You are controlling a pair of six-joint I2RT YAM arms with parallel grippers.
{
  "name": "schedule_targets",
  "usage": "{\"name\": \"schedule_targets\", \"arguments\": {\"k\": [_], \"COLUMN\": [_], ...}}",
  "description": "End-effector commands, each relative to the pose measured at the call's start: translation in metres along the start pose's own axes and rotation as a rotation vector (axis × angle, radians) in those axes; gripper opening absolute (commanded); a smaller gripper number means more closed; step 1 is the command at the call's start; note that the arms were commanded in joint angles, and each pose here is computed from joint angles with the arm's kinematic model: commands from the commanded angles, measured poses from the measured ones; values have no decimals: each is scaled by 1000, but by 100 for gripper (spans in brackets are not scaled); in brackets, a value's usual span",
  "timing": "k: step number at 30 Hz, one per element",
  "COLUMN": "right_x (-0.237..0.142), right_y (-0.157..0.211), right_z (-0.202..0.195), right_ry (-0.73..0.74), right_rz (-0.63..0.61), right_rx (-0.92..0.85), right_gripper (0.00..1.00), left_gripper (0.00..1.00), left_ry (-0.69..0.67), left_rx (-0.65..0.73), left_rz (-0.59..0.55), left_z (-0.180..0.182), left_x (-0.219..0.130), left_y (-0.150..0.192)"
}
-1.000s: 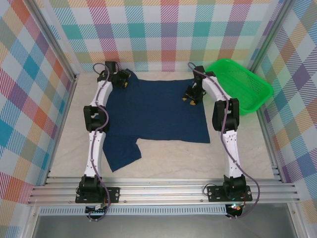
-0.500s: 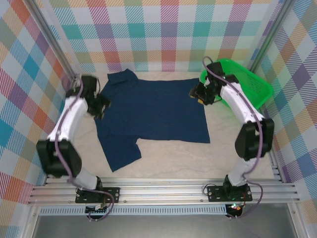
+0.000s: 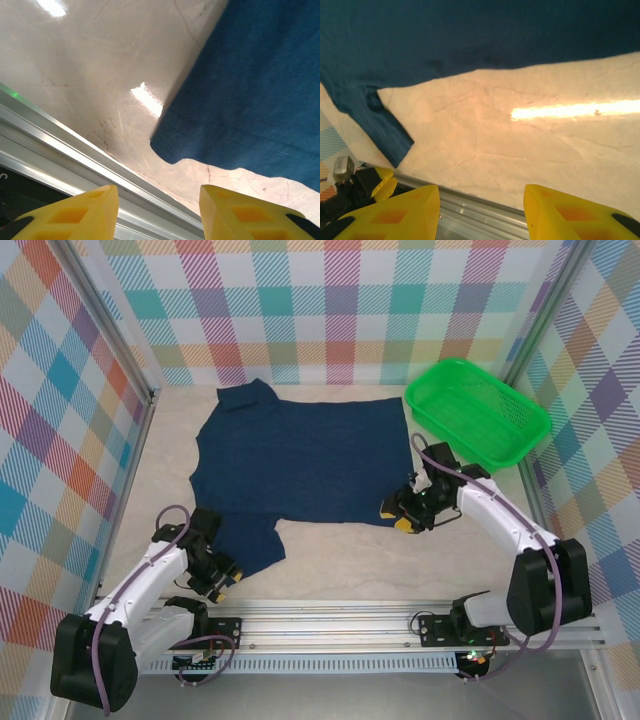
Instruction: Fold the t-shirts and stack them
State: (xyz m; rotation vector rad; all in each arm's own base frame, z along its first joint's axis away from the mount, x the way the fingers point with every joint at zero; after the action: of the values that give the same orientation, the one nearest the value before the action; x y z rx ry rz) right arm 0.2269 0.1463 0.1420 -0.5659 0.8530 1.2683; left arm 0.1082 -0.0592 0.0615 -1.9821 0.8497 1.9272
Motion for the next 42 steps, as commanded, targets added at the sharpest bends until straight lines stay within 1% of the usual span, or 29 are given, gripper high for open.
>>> {"name": "schedule_targets", "arguments": {"k": [1,4,8,11,15,21,23,25,27,28,31,35,39,42], "right_x": [-4,-3,-2,-4,-5,-4,-5,-6,-8,-9,-17,-19,-10,-1], "right_y": [10,14,18,19,18,14,12,8,2,-2,-16,-36,-40,-41], "right_z": [9,14,22,24,25,18,12,6,-4,-13,-34,-48,-70,-83], "right_ry": [-73,-113,-174,-180,-175,-117,-72,-28,46,97,178,188,258,267], "right_rz": [18,36,61,64,63,43,18,-17,-50,-72,-136,-188,-160,-152], "right_rx": [-36,-32,-26,-29,-29,-22,-13,-12,3,20,91,165,256,306], "right_gripper": [48,48,48,48,49,49,50,51,52,53,53,52,51,50], "left_gripper": [46,45,42,38,32,29,23,11,2,0,0,0,0,0], "left_ry": [1,-14,17,-2,14,-63,-59,-52,-41,-30,9,23,12,32], "left_rx": [23,48,73,61,45,38,37,42,45,40,26,25,38,44], "left_rz": [-41,-84,-134,-122,-92,-78,-67,-71,-101,-120,-170,-178,-214,-212], "left_z": [-1,-2,-12,-12,-16,-3,-3,-6,-10,-11,-15,-16,-14,-16], "left_x": [1,1,1,6,17,25,30,32,25,19,3,-11,-30,-36], "left_y": [-4,-11,-20,-21,-20,-19,-19,-19,-22,-23,-25,-22,-23,-21]}}
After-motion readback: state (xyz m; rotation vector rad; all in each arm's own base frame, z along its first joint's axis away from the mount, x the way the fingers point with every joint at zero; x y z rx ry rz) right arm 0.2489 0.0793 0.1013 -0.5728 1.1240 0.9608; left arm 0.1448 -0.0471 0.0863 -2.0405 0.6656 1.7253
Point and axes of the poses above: each hand's point on the last joint's axis, 136 mm out from that joint toward the fingers, its own x axis out along the fingers, its own z axis along the line the jaws close on, y = z × x, the point moved 3 cm from there along -x, back along the fingers, and after that the axes turned 4 degrees about -x, right-handed, at the moved point
